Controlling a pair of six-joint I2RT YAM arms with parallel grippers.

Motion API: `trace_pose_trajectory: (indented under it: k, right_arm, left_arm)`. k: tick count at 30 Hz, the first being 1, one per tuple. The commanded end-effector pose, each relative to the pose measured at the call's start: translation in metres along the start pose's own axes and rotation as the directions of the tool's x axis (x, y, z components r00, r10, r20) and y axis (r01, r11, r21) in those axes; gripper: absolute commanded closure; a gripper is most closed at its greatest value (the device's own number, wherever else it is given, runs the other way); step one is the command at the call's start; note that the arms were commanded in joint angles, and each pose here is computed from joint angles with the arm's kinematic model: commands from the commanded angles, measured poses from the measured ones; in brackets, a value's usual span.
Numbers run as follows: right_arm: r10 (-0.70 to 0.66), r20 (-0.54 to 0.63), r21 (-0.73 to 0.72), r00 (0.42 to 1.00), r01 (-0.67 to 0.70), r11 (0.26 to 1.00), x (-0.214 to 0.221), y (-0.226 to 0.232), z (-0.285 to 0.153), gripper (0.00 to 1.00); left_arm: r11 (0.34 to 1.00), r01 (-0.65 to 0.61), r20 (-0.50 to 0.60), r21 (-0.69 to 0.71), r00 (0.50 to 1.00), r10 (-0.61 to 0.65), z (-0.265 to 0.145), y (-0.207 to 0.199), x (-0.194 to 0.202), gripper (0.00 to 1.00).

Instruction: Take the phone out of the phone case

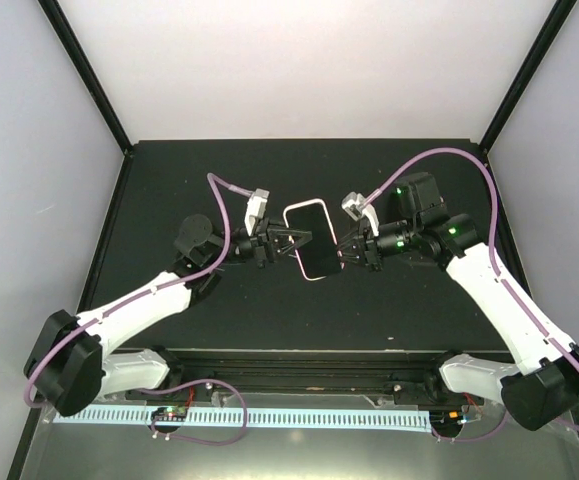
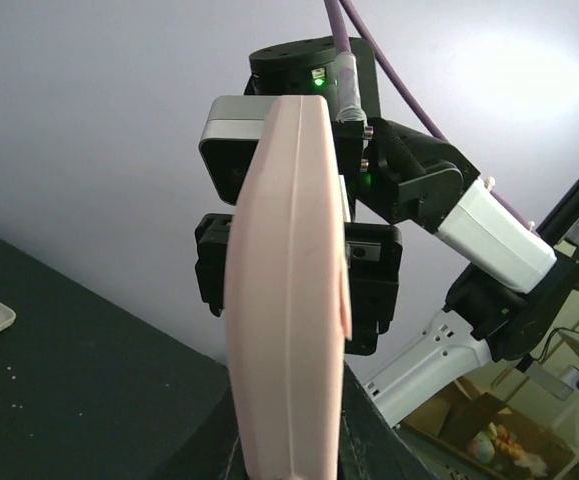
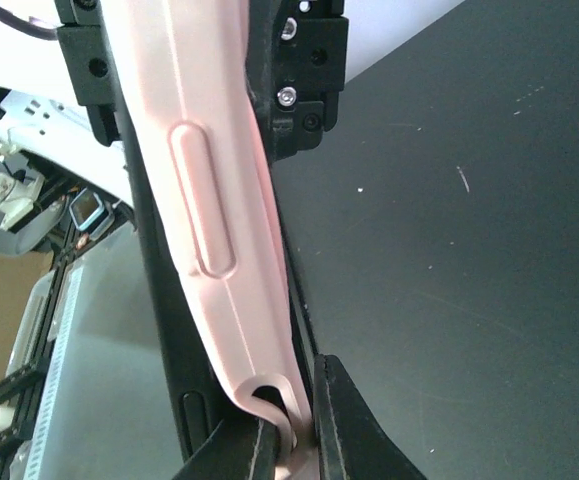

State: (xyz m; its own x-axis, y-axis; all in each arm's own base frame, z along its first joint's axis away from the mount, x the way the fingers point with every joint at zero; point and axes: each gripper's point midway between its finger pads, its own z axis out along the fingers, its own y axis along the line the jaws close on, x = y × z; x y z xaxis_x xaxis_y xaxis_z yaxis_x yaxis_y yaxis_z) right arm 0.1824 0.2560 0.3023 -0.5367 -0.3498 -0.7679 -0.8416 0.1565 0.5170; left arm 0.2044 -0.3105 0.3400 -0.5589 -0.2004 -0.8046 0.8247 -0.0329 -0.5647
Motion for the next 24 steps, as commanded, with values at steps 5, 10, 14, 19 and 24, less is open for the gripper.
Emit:
trace_pose_trajectory:
  k: [5, 10, 14, 19, 24]
  right_arm:
    - [-0.053, 0.127, -0.017, 0.99, 0.056, 0.998, -0.028, 0.0, -0.003, 0.99]
    - [0.071, 0.157, 0.047, 0.985, -0.079, 0.996, -0.017, -0.033, -0.012, 0.99]
    - [0.147, 0.162, 0.118, 0.976, -0.167, 0.979, -0.003, -0.056, -0.019, 0.99]
    - [0.277, 0.173, 0.284, 0.945, -0.317, 0.905, 0.016, -0.087, -0.028, 0.99]
    - [0.452, 0.241, 0.499, 0.859, -0.509, 0.702, 0.051, -0.126, -0.051, 0.99]
  left_arm:
    - [0.959, 0.133, 0.005, -0.25, 0.991, -0.136, -0.002, 0.068, -0.007, 0.59]
    - [0.925, 0.037, 0.037, -0.379, 0.999, -0.024, -0.026, 0.079, -0.027, 0.26]
    - [0.847, -0.015, 0.035, -0.531, 0.999, 0.04, -0.048, 0.093, -0.032, 0.24]
    - [0.758, -0.033, -0.032, -0.651, 0.999, 0.016, -0.057, 0.113, -0.007, 0.23]
    - [0.726, -0.126, -0.128, -0.676, 0.99, 0.052, -0.039, 0.11, 0.021, 0.28]
